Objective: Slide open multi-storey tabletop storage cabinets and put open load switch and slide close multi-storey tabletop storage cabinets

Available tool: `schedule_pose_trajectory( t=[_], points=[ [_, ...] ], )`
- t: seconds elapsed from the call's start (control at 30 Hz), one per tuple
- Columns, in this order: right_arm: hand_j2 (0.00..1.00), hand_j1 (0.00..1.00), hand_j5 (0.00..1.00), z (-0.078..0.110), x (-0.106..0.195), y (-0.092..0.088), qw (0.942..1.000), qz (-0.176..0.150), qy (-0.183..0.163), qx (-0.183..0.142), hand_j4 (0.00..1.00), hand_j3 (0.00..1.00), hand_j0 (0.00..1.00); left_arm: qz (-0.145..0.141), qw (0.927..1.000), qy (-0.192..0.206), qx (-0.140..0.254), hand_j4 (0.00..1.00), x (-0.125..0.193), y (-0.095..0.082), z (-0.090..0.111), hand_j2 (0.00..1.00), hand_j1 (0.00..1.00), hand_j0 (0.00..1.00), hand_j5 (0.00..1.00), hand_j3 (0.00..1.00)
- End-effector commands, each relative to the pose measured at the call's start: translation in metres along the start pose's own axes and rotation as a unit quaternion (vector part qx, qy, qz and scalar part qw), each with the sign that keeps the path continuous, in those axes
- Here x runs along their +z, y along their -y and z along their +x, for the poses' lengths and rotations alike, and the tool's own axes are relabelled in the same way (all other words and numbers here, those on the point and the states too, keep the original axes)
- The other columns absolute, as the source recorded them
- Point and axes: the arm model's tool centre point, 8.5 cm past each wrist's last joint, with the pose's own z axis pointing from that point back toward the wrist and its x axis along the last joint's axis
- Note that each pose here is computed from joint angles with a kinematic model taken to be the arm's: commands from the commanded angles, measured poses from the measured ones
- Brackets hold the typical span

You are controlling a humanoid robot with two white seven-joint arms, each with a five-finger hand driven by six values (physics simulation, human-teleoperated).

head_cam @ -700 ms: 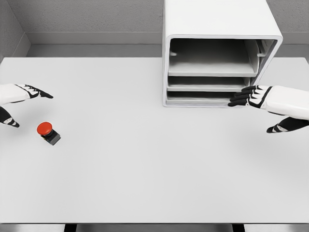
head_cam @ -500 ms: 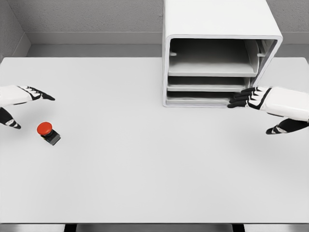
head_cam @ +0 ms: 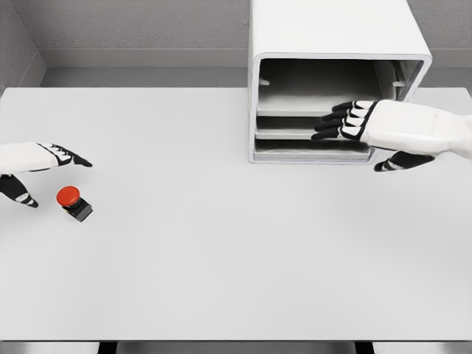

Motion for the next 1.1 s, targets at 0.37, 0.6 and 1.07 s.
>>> schedule_pose_trajectory(
  t=[0.37, 0.6, 1.07],
  points=[
    [1.0, 1.0, 1.0, -0.036, -0.044, -0.015, 0.9939, 0.005, -0.06, -0.092, 1.0, 1.0, 1.0, -0.002, 1.0, 0.001, 0.002, 1.0, -0.001, 0.002, 0.001, 1.0, 1.0, 1.0, 1.0, 1.0],
    [1.0, 1.0, 1.0, -0.048, -0.052, -0.011, 0.9883, -0.002, -0.092, -0.121, 1.0, 1.0, 1.0, -0.002, 1.0, 0.002, 0.003, 1.0, -0.002, 0.002, 0.001, 1.0, 1.0, 1.0, 1.0, 1.0],
    [1.0, 1.0, 1.0, -0.058, -0.079, -0.024, 0.9822, 0.022, -0.106, -0.153, 1.0, 1.0, 1.0, -0.002, 1.0, 0.002, 0.003, 1.0, -0.002, 0.002, 0.001, 1.0, 1.0, 1.0, 1.0, 1.0]
  ],
)
